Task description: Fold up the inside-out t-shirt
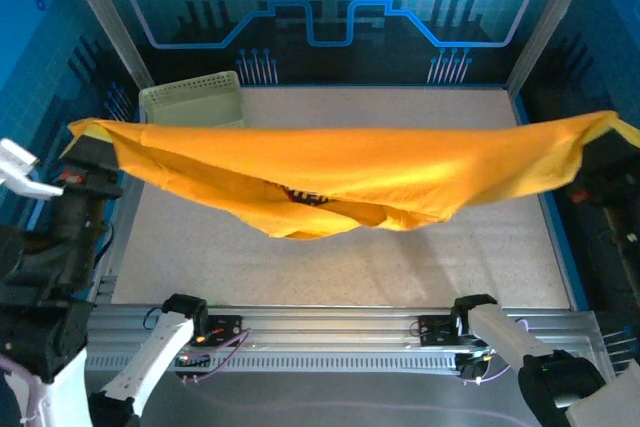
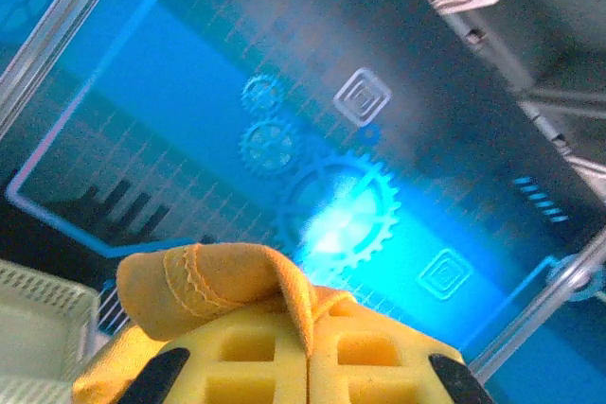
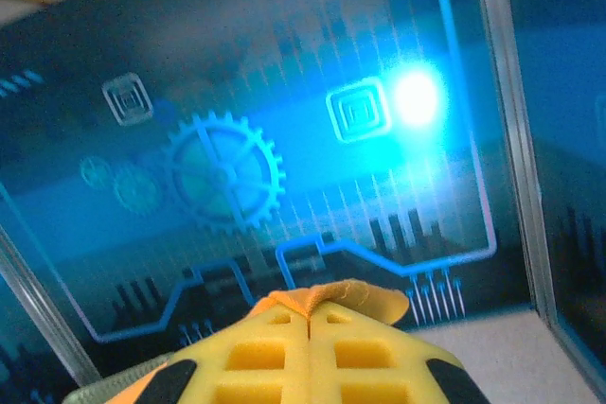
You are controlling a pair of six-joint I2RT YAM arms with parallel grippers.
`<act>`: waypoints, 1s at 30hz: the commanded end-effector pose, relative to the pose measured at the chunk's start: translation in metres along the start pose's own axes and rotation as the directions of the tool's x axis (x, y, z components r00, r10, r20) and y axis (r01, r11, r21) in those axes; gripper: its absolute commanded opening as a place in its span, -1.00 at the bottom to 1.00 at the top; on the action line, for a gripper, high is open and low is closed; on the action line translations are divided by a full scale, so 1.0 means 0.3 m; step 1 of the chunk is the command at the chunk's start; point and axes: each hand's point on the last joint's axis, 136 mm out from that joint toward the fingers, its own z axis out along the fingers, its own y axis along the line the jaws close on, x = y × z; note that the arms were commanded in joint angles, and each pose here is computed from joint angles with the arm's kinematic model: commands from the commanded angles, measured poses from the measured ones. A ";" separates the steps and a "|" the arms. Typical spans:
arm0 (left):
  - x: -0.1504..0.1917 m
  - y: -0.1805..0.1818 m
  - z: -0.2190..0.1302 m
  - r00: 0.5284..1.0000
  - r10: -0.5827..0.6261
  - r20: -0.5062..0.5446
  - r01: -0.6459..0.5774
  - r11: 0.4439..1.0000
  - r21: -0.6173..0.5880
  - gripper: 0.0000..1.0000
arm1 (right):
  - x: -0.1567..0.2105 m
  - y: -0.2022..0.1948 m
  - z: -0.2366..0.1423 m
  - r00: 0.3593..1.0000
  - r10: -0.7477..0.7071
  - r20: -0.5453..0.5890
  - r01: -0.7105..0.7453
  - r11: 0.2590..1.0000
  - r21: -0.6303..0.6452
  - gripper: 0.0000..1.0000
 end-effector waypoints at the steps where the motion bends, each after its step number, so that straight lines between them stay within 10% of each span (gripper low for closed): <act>1: -0.025 -0.042 0.030 1.000 0.004 0.019 -0.004 0.999 0.040 -1.00 | 0.021 -0.031 0.058 0.999 -0.038 -0.039 0.040 0.998 0.056 -1.00; 9: 0.456 0.202 0.412 0.920 -0.050 -0.388 -0.027 0.981 -0.190 -1.00 | 0.401 -0.103 0.446 0.933 -0.055 -0.355 0.125 0.976 0.177 -1.00; 17: 1.115 0.690 0.641 0.683 -0.192 -0.705 -0.242 0.851 -0.466 -1.00 | 1.109 -0.358 0.824 0.698 0.135 -0.703 0.143 0.936 0.322 -1.00; 23: 1.362 0.828 0.746 0.558 -0.248 -0.792 -0.326 0.812 -0.484 -1.00 | 1.363 -0.490 0.992 0.595 0.186 -0.782 0.202 0.907 0.370 -0.99; 30: 1.421 0.895 0.764 0.516 -0.230 -0.825 -0.417 0.774 -0.477 0.10 | 1.451 -0.552 1.022 0.535 0.135 -0.834 0.328 0.877 0.352 0.33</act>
